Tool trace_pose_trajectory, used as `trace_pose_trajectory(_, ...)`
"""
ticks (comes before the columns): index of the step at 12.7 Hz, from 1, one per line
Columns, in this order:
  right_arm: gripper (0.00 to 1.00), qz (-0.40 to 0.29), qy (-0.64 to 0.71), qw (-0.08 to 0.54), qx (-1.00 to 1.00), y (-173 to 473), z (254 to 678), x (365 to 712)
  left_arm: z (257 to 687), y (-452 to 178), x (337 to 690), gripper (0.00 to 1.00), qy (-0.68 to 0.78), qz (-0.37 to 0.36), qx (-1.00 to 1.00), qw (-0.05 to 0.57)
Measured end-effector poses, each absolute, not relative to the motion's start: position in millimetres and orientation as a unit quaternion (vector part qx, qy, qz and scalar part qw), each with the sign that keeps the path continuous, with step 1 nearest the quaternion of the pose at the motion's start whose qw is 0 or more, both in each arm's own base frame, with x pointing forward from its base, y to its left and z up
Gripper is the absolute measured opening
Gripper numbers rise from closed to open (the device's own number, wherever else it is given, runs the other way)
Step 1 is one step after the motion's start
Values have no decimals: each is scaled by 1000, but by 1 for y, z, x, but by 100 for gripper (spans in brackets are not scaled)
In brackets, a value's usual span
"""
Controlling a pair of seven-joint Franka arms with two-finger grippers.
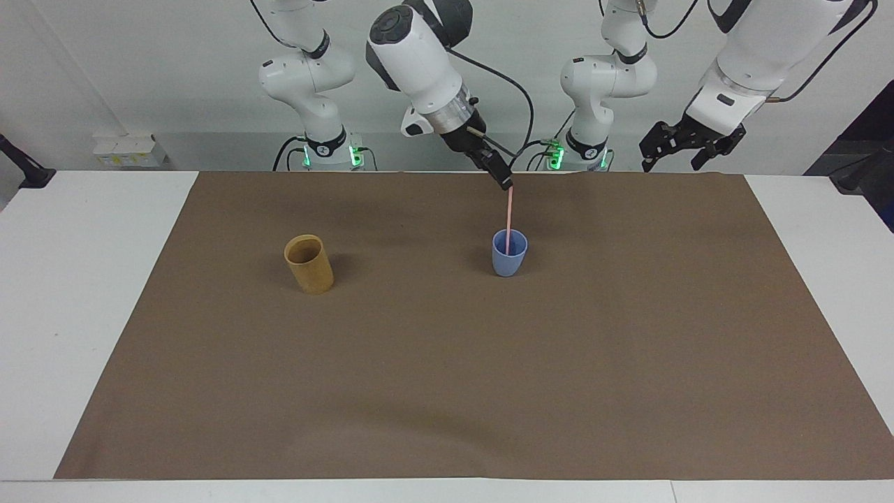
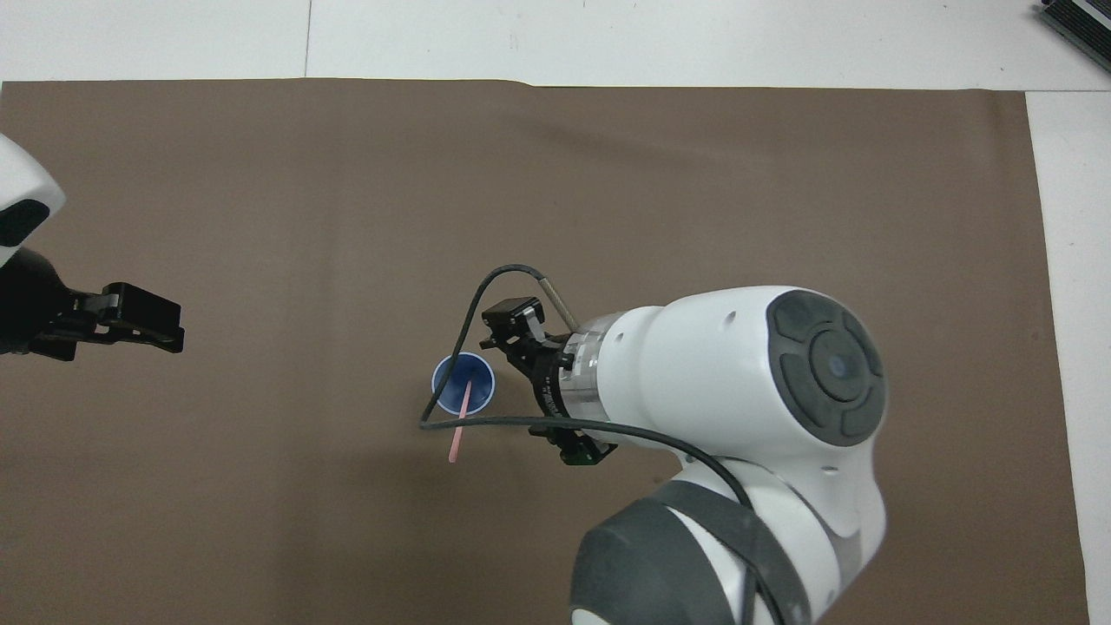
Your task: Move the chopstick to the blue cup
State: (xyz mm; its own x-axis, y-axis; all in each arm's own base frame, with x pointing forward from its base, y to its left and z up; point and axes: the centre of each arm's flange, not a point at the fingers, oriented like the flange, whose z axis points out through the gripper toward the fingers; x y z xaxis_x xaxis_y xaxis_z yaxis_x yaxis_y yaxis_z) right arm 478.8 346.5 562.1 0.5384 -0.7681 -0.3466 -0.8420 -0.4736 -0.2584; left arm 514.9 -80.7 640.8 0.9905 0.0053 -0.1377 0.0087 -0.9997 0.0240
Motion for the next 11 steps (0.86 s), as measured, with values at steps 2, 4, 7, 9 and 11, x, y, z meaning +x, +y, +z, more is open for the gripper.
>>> trace_pose_trajectory(2, 100, 59, 442, 185, -875, 306, 578, 488, 641, -81, 515, 100, 4, -69, 998, 12)
trace_pose_trajectory(4, 100, 30, 409, 178, -894, 251, 596, 502, 641, -81, 515, 100, 4, -69, 998, 12)
trace_pose_trajectory(7, 100, -30, 321, 114, -940, 184, 609, 510, 641, -81, 515, 100, 4, -69, 998, 12)
trace_pose_trajectory(9, 100, -55, 257, 68, -962, 157, 612, 516, 641, -81, 515, 100, 4, -69, 998, 12)
trace_pose_trajectory(11, 100, -52, 205, 39, -977, 122, 616, 527, 641, -81, 515, 100, 4, -69, 998, 12)
